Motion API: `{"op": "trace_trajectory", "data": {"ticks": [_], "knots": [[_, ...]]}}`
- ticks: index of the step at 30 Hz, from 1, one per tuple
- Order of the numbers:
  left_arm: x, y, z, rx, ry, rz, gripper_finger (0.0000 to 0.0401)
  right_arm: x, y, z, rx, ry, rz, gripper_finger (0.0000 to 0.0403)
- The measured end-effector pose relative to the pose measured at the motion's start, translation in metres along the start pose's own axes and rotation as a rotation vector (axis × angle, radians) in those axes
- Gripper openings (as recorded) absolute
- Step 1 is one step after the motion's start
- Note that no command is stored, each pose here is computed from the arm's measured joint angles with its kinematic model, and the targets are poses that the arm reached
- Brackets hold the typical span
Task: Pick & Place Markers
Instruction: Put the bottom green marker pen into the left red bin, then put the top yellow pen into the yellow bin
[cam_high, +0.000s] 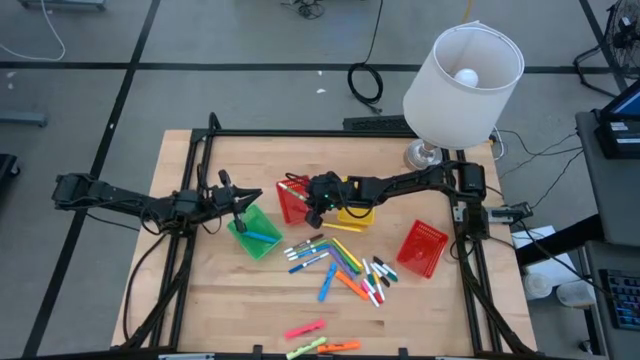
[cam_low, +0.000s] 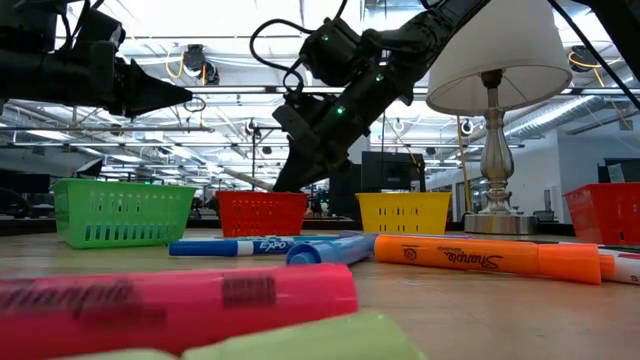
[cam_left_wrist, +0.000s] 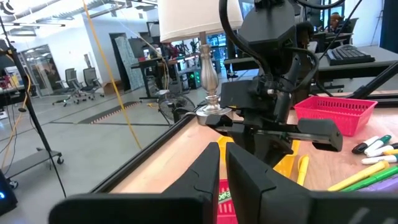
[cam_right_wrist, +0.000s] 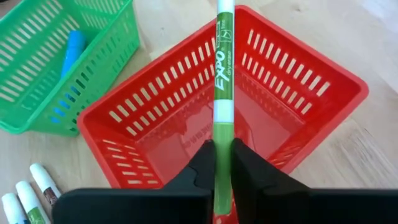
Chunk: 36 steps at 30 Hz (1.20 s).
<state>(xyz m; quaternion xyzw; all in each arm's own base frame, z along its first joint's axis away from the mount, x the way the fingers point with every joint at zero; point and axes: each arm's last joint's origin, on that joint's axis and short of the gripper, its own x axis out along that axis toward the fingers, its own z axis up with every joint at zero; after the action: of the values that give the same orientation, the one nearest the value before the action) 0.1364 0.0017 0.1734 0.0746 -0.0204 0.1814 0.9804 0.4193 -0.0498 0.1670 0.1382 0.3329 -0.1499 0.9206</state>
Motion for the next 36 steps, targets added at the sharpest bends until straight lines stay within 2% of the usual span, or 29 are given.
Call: {"op": "trace_trajectory", "data": {"ticks": [10, 17, 20, 24, 28, 30, 32, 36], "knots": [[0.000, 0.000, 0.000, 0.001, 0.000, 0.000, 0.0037, 0.000, 0.000, 0.001, -0.018, -0.006, 0.001, 0.0082], [0.000, 0.000, 0.000, 0.001, 0.000, -0.001, 0.0037, -0.001, 0.001, 0.003, -0.062, -0.027, 0.007, 0.0090], [0.000, 0.000, 0.000, 0.000, 0.000, -0.001, 0.0037, -0.016, 0.002, 0.013, -0.106, -0.055, 0.015, 0.0084], [0.000, 0.000, 0.000, 0.001, 0.001, -0.002, 0.0037, -0.069, 0.008, 0.040, -0.185, -0.120, 0.119, 0.0067], [0.000, 0.000, 0.000, 0.000, 0.001, -0.002, 0.0037, -0.146, 0.025, 0.052, -0.313, -0.149, 0.221, 0.0028], [0.000, 0.000, 0.000, 0.001, 0.002, -0.002, 0.0037, -0.186, 0.034, 0.051, -0.391, -0.175, 0.237, 0.0008], [0.000, 0.000, 0.000, 0.001, 0.002, -0.003, 0.0037, -0.226, 0.043, 0.045, -0.443, -0.239, 0.217, 0.0006], [0.000, 0.000, -0.001, 0.003, 0.014, -0.005, 0.0037, -0.290, 0.041, 0.013, -0.480, -0.418, 0.218, 0.0002]]}}
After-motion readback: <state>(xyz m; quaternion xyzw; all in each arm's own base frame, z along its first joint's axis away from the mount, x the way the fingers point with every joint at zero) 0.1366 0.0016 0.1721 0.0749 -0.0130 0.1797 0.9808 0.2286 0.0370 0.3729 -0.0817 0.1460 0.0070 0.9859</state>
